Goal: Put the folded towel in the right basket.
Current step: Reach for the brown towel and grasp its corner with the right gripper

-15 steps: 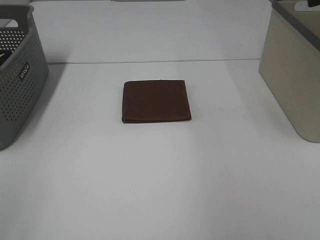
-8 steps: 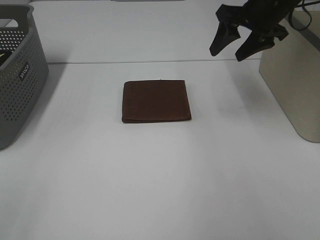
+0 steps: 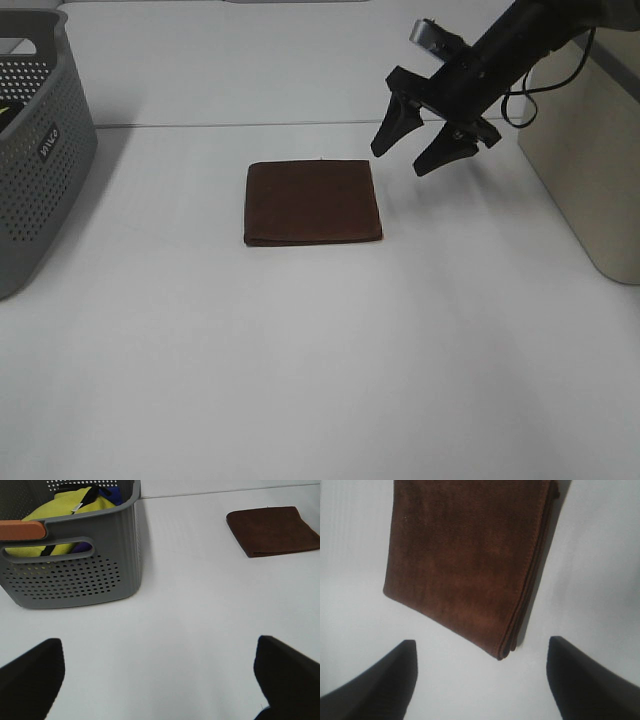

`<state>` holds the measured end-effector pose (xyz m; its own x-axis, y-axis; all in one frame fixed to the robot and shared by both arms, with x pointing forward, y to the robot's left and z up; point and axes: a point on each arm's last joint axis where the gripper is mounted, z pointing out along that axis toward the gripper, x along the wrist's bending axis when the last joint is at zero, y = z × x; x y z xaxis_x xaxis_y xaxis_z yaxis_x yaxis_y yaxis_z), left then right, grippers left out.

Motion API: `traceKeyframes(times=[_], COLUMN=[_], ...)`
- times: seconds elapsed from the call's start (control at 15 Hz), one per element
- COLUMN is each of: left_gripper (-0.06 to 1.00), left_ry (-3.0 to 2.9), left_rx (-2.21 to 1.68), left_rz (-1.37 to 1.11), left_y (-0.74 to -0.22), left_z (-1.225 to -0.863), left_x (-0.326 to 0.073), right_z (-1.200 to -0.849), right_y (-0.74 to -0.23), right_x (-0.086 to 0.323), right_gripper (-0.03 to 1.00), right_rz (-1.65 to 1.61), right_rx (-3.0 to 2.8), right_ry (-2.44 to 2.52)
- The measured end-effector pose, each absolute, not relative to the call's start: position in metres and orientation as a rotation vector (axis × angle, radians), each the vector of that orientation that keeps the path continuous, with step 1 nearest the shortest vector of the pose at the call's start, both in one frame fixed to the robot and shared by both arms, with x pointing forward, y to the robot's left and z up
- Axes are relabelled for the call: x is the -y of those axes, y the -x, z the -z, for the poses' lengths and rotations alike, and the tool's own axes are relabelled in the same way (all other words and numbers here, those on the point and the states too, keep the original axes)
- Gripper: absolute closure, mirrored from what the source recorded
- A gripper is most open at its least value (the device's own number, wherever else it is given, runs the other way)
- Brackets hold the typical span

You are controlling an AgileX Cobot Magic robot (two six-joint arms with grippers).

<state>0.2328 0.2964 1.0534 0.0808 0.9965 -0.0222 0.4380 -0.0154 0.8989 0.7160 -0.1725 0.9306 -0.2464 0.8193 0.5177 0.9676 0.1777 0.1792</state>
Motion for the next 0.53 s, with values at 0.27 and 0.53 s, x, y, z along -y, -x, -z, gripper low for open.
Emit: traceKeyframes(times=[0.27, 0.53], left_gripper=[-0.03, -0.03], left_ry=[-1.569, -1.569], left_rx=[-1.468, -1.468], left_rz=[-0.893, -0.893], left_y=[-0.233, -0.233], left_z=[-1.053, -1.053], left_x=[-0.296, -0.296], right_z=[-0.874, -0.863], right_y=[-0.723, -0.727], right_x=[0.171, 0.167], right_gripper=[0.28, 0.28], right_rz=[0.612, 0.682], right_rx=[2.095, 2.047], right_ry=[1.711, 1.719])
